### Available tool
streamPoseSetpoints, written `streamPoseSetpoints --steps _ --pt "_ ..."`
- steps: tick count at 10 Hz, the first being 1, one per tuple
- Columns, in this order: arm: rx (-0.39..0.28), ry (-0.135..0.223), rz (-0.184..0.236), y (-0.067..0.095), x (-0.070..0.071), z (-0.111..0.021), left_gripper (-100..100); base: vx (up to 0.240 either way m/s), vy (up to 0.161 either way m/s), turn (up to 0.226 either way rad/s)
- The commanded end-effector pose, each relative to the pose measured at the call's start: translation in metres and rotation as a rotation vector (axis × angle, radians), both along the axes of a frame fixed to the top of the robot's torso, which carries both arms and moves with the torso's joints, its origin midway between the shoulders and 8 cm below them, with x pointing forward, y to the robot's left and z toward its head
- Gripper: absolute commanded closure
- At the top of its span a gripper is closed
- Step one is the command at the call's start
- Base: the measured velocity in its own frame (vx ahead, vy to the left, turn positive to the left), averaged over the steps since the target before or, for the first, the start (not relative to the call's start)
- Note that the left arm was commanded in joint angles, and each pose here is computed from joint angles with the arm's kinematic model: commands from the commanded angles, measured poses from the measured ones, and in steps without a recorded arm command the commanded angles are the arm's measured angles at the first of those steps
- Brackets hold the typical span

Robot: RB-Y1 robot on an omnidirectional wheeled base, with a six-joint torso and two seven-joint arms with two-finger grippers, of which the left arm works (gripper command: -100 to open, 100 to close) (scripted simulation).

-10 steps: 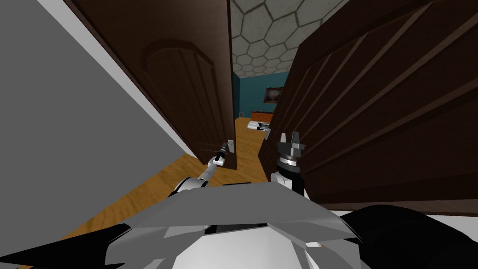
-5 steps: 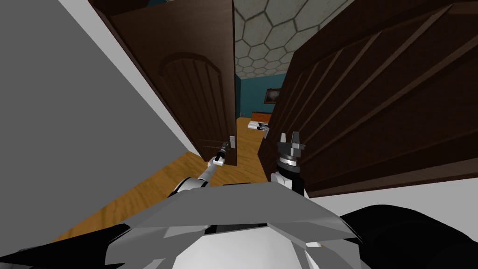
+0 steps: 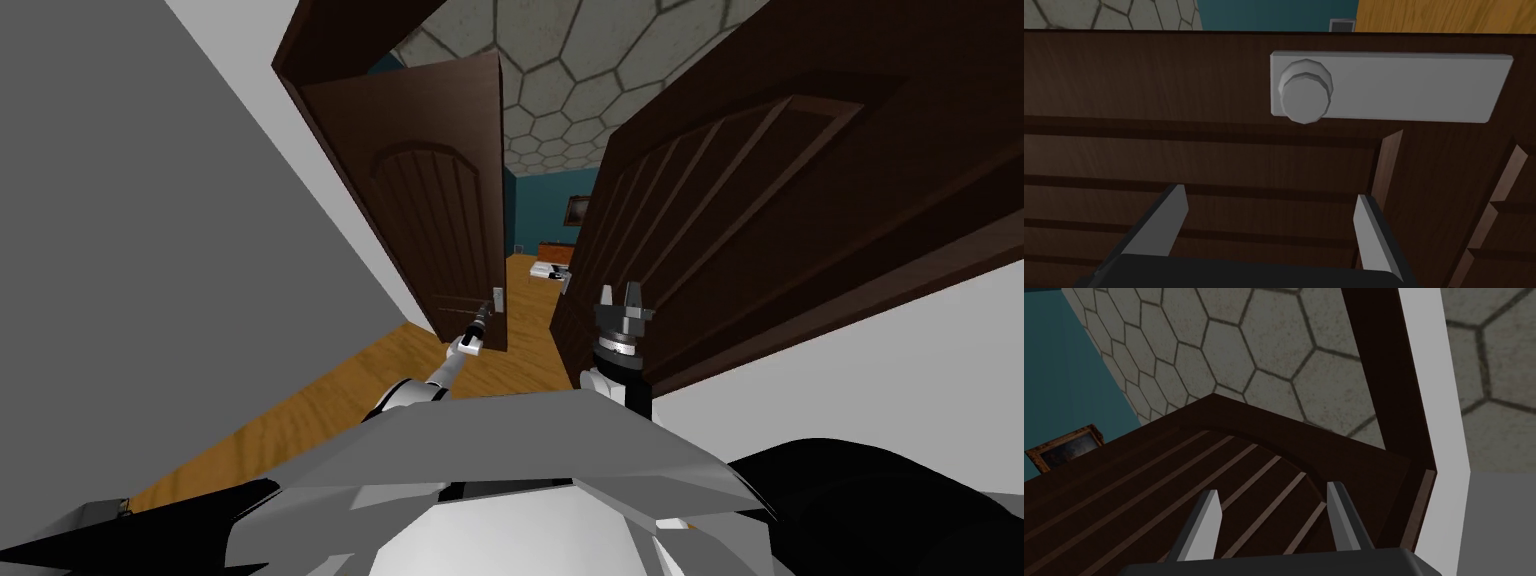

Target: Push the door open

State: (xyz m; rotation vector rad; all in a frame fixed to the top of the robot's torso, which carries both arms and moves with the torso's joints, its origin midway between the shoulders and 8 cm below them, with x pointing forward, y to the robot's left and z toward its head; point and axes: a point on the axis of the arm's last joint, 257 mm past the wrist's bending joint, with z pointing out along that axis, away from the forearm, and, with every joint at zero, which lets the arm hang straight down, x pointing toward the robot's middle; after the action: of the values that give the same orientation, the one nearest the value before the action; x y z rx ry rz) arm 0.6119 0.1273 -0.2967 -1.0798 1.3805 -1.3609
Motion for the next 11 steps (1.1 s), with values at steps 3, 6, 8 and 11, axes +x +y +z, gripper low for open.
streamPoseSetpoints --steps 3,6,8,11 --pt "0.007 -0.007 0.010 0.0087 0.0001 0.0008 -100 0.163 -0.041 -0.017" --pt "0.006 -0.010 0.014 0.0103 -0.0004 0.0007 -100 0.188 -0.051 -0.017" --pt "-0.001 -0.011 0.016 0.0081 -0.0013 0.0006 -100 0.180 -0.049 -0.021" --pt "0.001 -0.010 0.015 0.0089 -0.0009 0.0007 100 0.015 -0.003 -0.001"
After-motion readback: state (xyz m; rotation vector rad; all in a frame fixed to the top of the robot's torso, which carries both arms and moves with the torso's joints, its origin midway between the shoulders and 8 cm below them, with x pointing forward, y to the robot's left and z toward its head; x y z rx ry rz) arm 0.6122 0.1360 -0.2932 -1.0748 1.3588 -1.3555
